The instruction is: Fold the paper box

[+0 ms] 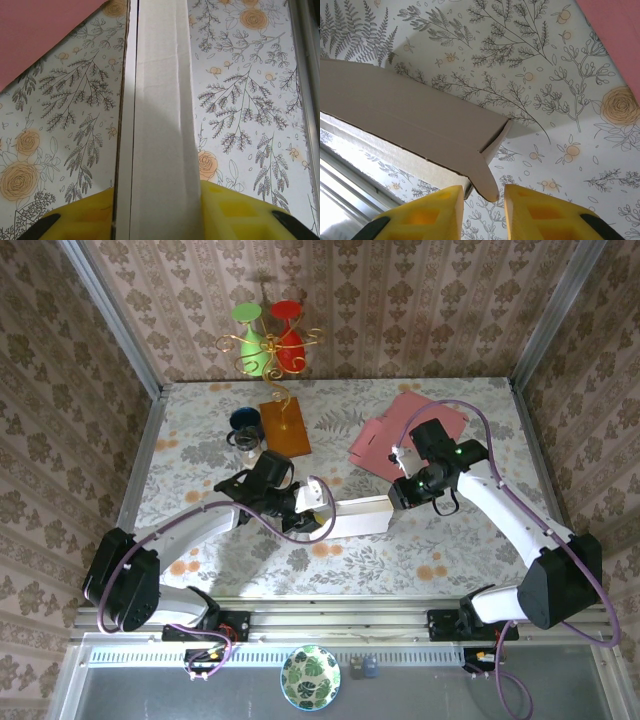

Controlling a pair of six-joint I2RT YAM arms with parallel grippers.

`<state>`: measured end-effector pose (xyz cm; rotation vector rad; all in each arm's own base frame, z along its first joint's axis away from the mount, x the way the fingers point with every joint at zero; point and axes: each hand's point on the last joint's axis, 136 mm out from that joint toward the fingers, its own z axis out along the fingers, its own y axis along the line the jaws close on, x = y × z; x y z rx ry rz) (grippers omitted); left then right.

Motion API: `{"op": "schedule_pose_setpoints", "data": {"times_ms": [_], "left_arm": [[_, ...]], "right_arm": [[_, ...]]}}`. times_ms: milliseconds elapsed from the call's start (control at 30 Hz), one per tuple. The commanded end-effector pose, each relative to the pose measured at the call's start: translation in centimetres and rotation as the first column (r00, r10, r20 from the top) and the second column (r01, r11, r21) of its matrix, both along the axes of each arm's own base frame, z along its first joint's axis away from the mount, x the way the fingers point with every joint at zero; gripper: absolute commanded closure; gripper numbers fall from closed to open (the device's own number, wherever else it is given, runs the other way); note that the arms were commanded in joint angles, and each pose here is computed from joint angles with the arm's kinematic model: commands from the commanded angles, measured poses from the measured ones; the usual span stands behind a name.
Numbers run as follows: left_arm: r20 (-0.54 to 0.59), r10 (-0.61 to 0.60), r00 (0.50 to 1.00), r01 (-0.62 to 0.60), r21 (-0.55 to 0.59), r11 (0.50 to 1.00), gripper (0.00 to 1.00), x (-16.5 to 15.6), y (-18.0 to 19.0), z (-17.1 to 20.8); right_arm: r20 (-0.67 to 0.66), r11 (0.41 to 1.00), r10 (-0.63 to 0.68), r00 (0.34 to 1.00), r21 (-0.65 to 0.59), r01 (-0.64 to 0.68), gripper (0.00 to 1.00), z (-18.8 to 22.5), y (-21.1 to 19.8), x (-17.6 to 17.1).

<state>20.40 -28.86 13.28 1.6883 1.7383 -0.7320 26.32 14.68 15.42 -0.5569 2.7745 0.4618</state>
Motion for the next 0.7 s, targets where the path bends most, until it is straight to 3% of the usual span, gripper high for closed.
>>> {"op": "schedule_pose_setpoints", "data": {"times_ms": [0, 467, 667], "left_arm": [[-0.026, -0.025, 0.999, 0.025, -0.004, 1.0, 0.66, -0.5, 0.0, -0.4], [-0.03, -0.023, 0.999, 0.023, -0.005, 1.0, 0.67, -0.2, -0.2, -0.5], [-0.036, -0.025, 0.999, 0.025, -0.006, 1.0, 0.67, -0.3, -0.2, -0.6]], "right_arm": [[0.018, 1.0, 0.012, 1.0, 0.001, -0.013, 0.73, 0.6, 0.4, 0.5], [0.021, 1.0, 0.009, 1.0, -0.016, -0.009, 0.86, 0.3, 0.5, 1.2], [0.027, 0.999, 0.004, 1.0, -0.042, -0.002, 0.83, -0.1, 0.2, 1.2]]}}
